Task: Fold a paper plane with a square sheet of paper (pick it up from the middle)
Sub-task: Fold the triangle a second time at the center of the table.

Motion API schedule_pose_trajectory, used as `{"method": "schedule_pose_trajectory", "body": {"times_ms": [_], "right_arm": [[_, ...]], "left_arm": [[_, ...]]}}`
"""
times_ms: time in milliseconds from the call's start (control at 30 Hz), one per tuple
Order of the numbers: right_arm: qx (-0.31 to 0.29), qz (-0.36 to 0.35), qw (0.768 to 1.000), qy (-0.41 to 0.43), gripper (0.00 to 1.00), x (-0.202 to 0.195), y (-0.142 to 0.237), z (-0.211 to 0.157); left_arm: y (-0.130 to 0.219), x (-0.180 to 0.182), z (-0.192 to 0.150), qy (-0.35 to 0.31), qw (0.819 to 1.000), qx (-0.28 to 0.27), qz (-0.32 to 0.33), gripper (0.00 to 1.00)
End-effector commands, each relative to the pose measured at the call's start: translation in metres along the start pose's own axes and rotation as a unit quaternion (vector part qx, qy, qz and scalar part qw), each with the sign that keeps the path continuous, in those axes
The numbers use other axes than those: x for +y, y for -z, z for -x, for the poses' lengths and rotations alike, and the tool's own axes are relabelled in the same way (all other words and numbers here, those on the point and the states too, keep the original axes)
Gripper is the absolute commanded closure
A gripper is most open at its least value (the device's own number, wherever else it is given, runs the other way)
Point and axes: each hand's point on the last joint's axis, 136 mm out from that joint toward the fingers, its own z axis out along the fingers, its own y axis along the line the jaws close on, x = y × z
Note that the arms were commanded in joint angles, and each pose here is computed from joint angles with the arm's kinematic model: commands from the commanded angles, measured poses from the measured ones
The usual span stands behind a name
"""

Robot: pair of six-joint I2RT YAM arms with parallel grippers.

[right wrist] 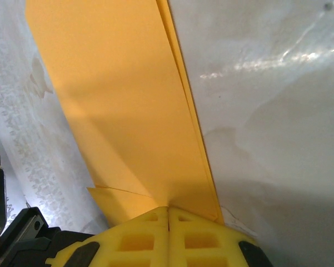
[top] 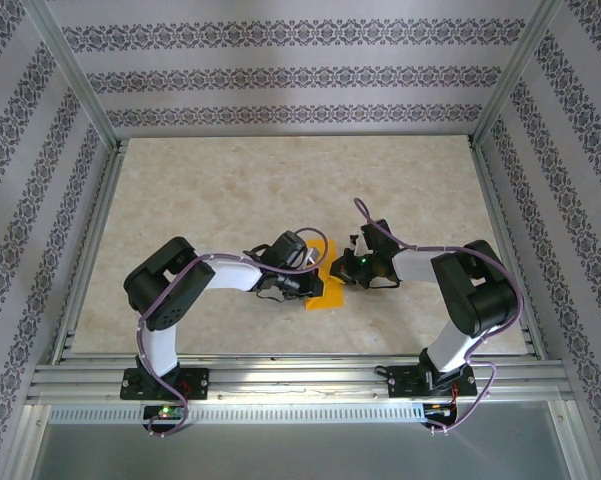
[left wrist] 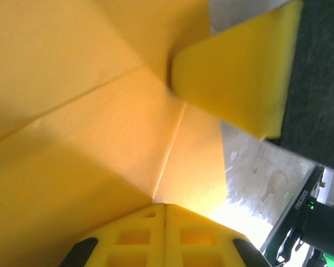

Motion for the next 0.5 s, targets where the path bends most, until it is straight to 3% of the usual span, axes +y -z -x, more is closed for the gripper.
{"method": "schedule_pose_trajectory", "body": {"times_ms": [0, 467], "right_arm": [[0.009, -0.068, 0.997, -0.034, 1.00, -0.040, -0.004, -0.013], [0.007, -0.066, 0.997, -0.033, 1.00, -0.037, -0.002, -0.012]], "left_arm": [[0.005, 0.016, -0.027, 0.029, 0.999, 0.032, 0.024, 1.00], [0.024, 0.032, -0.057, 0.059, 0.998, 0.025, 0.019, 0.99]]}}
